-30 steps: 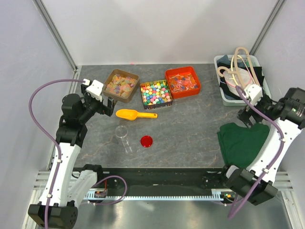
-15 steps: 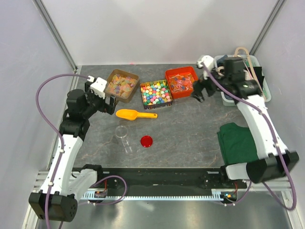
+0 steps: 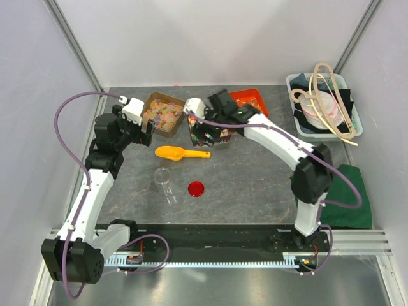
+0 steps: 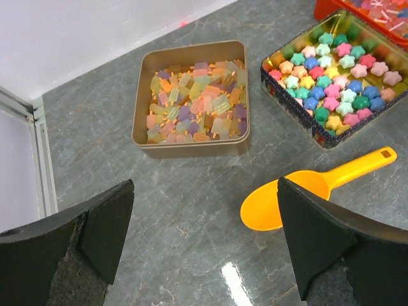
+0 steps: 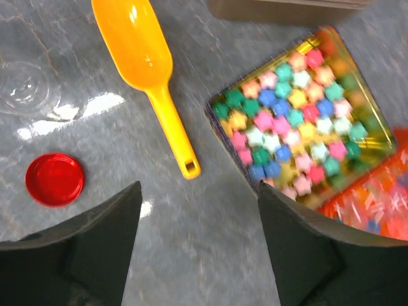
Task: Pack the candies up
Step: Move the spatula to the center of the board.
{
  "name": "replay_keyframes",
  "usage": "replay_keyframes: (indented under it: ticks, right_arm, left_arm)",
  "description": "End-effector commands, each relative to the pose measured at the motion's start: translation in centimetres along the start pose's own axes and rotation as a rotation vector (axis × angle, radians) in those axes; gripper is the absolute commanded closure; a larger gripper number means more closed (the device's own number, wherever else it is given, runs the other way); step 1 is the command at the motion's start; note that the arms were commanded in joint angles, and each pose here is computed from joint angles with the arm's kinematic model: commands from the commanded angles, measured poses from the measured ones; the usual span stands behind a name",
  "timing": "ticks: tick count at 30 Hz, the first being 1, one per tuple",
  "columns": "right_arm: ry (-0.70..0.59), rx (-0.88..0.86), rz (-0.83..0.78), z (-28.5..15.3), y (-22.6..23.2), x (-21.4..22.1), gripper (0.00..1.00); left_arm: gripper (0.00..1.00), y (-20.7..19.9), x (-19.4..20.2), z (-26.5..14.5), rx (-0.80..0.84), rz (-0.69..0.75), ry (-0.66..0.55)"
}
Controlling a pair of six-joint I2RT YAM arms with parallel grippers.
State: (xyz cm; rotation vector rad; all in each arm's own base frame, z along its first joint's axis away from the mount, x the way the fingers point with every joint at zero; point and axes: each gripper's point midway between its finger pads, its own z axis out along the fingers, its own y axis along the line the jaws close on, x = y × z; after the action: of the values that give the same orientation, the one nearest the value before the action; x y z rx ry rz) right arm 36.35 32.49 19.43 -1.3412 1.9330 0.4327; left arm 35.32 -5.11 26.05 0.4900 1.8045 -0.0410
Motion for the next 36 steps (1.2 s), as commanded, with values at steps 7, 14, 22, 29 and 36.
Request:
replay_keyframes:
  ticks: [7,14,22,29,36]
  right_arm:
    - [0.004,-0.06,-0.136,8.8,0.8,-1.9,0.3]
    - [0.01,-0.104,-0.156,12.0,2.2,-1.4,0.24]
    - [0.063,-0.16,-0.155,14.5,3.9,0.6,0.23]
    - [0.109,-0.246,-0.162,14.1,5.5,2.5,0.19]
    - [0.146,-0.229,-0.164,15.3,5.3,4.2,0.18]
  left_arm:
    - [0.01,1.6,0.1,0.1,-0.091,-0.024,-0.009]
    - [0.01,1.9,0.6,0.2,-0.109,-0.03,0.007]
    - [0.01,2.0,0.7,-0.1,-0.105,-0.035,0.001]
    - [0.01,2.0,0.9,0.0,-0.097,-0.047,0.002]
    - [0.0,1.9,0.9,-0.1,-0.089,-0.052,0.001]
